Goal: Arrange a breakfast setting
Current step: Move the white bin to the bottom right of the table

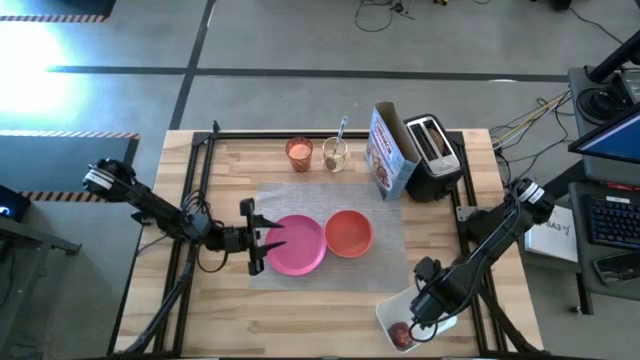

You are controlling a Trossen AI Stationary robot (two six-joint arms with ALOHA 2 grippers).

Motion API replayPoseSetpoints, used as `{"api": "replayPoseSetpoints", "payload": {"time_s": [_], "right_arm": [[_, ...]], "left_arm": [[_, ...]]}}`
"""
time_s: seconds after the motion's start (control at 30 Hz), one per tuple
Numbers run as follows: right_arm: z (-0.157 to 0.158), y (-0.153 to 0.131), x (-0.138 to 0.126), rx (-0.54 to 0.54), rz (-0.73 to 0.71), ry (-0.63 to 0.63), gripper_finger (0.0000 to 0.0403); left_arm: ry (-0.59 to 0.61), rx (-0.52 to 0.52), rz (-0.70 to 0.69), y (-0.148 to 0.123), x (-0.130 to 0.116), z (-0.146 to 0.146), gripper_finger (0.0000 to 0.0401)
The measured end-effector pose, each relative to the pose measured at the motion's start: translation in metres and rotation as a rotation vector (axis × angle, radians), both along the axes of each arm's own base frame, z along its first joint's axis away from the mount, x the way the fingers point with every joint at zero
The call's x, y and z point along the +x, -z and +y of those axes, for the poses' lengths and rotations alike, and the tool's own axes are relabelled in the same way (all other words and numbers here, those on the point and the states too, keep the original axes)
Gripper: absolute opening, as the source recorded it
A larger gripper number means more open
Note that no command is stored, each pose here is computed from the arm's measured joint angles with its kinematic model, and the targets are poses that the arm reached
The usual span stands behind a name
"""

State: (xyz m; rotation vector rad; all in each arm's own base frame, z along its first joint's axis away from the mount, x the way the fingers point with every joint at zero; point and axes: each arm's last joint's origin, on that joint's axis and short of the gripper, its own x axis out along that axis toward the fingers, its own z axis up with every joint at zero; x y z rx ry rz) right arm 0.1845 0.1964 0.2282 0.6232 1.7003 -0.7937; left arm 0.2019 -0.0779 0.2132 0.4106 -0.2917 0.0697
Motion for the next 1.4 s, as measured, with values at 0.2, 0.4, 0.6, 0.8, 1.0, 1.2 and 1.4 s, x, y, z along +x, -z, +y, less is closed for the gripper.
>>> {"api": "replayPoseSetpoints", "payload": {"time_s": [0.2,0.4,0.6,0.8,1.0,1.2,1.4], "right_arm": [[0.0,0.0,0.0,0.002,-0.003,0.004,0.0123],[-0.001,0.005,-0.001,-0.012,0.008,0.012,0.0121],[-0.002,0.016,-0.003,-0.023,0.017,0.013,0.012],[0.0,0.019,-0.004,-0.01,0.005,0.006,0.0114],[0.001,0.025,-0.003,0.01,-0.025,0.002,0.0109],[-0.003,0.035,-0.007,-0.003,-0.006,-0.022,0.0106],[-0.004,0.037,-0.008,0.01,0.0,-0.097,0.0066]], "left_arm": [[0.0,0.0,0.0,0.0,0.0,0.0,0.0162],[0.0,0.0,0.0,0.0,0.0,0.0,0.0162],[0.001,0.0,0.0,0.0,0.0,0.0,0.0162],[0.0,0.0,0.001,0.0,0.0,0.0,0.0162],[0.0,0.0,0.001,0.0,0.0,0.0,0.0162],[0.0,0.0,0.001,0.0,0.0,0.0,0.0162],[0.0,0.0,0.001,0.0,0.0,0.0,0.0162]]}}
